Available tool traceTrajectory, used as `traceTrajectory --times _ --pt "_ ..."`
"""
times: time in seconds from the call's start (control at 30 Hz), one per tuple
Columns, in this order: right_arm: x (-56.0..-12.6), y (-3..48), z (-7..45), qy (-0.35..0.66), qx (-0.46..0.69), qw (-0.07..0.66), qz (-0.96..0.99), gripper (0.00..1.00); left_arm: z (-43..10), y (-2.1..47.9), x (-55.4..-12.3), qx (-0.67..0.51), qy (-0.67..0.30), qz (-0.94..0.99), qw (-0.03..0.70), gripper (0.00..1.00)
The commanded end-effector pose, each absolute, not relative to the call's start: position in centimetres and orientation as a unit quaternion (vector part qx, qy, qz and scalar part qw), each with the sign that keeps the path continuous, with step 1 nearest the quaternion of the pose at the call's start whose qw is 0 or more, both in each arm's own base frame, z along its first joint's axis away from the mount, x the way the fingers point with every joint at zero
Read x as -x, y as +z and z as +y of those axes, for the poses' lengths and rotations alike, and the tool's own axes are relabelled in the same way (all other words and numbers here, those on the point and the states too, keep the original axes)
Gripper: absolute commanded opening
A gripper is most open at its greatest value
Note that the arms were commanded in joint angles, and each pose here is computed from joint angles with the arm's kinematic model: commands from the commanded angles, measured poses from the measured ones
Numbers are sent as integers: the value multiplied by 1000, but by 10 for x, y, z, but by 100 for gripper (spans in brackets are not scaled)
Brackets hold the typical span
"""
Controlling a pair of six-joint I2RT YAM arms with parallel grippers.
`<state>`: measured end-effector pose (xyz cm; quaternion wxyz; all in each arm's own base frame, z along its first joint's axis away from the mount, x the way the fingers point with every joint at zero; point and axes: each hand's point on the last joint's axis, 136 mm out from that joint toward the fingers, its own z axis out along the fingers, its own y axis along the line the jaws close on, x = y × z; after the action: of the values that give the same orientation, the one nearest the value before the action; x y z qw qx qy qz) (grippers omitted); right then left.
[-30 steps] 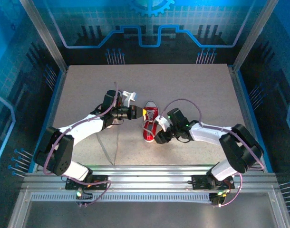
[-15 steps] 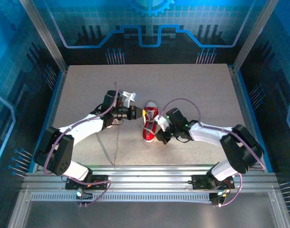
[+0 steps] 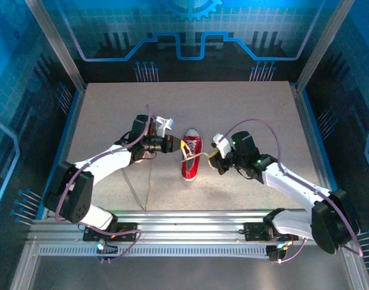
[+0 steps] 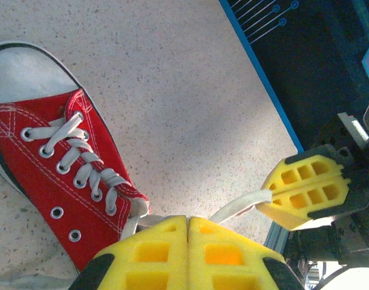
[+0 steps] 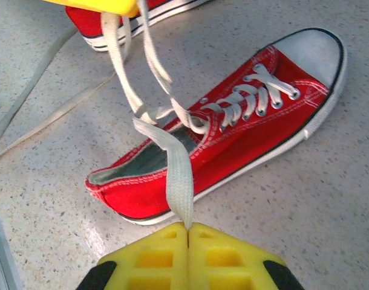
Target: Tie the shoes
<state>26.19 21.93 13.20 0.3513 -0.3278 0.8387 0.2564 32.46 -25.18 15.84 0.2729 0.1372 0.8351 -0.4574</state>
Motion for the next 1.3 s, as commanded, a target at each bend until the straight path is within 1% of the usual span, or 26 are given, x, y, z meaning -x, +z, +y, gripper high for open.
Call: traceTrajectory --times 0.0,0.2,0.3,0.57,0.63,0.73,0.8,0.9,0.97,1.13,1.17,1.27 --pt "-246 129 215 272 332 329 842 0 -247 161 -327 -153 -441 838 283 0" --pt "-247 110 196 251 303 297 870 0 -236 148 -321 -155 -414 851 282 0" --pt "-254 106 192 240 288 289 881 0 -234 142 -318 -156 -410 854 278 0" --pt "-260 86 201 242 303 224 894 0 -231 125 -314 -149 -410 859 268 0" --pt "-262 80 202 232 315 208 897 6 -231 120 -313 -148 -410 860 266 0" --pt "-262 83 207 238 333 196 891 20 -230 116 -312 -148 -409 861 264 0" --pt "-265 94 212 249 346 211 880 27 -230 116 -311 -149 -408 861 264 0" --pt "-273 115 219 249 374 255 856 35 -230 116 -311 -152 -408 860 265 0" --pt "-288 135 226 225 405 304 832 38 -231 117 -311 -154 -410 858 267 0" --pt "-308 146 251 151 525 400 735 39 -233 119 -312 -156 -415 856 265 0" --pt "-302 135 256 142 560 402 711 38 -234 120 -313 -158 -417 855 265 0" --pt "-302 124 271 105 623 421 651 39 -235 124 -313 -159 -420 853 264 0"
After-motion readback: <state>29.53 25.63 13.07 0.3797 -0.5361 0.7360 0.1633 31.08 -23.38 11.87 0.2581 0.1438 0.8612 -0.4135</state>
